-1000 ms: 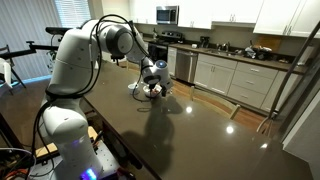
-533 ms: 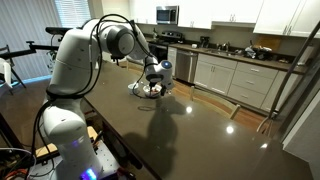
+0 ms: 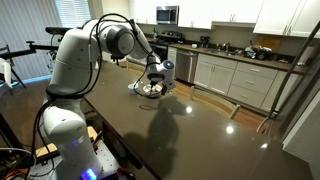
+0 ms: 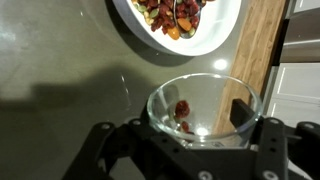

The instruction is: Pour the contents in the glass cup into the bowl on the left

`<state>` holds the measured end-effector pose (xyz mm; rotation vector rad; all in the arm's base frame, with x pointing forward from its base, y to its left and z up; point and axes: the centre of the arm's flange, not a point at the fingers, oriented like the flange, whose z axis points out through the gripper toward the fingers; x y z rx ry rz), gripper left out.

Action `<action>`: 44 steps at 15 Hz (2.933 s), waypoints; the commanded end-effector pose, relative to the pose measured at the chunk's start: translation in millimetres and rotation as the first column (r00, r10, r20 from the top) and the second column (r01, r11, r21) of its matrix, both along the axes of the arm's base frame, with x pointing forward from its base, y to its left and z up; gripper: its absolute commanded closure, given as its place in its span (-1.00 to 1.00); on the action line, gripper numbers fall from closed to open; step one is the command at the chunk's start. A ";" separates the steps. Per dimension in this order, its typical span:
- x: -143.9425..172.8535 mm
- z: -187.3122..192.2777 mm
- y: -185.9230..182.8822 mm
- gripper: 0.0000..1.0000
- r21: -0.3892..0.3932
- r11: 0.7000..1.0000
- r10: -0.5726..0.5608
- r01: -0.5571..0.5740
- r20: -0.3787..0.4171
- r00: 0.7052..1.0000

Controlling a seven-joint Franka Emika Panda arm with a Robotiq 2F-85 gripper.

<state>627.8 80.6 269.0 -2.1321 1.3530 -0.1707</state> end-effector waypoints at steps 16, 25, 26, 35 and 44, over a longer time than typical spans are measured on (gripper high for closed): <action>7.0 2.6 -36.9 -0.07 0.240 0.964 -0.073 0.113 -0.172 0.982; 11.0 3.9 -77.6 -0.07 0.469 0.861 -0.071 0.196 -0.271 0.960; 10.8 3.9 -81.8 -0.07 0.494 0.845 -0.070 0.205 -0.279 0.958; 9.2 -15.4 -104.7 -0.07 0.585 0.758 -0.084 0.289 -0.352 0.932; 5.4 -43.9 -126.4 -0.07 0.649 0.655 -0.071 0.386 -0.457 0.887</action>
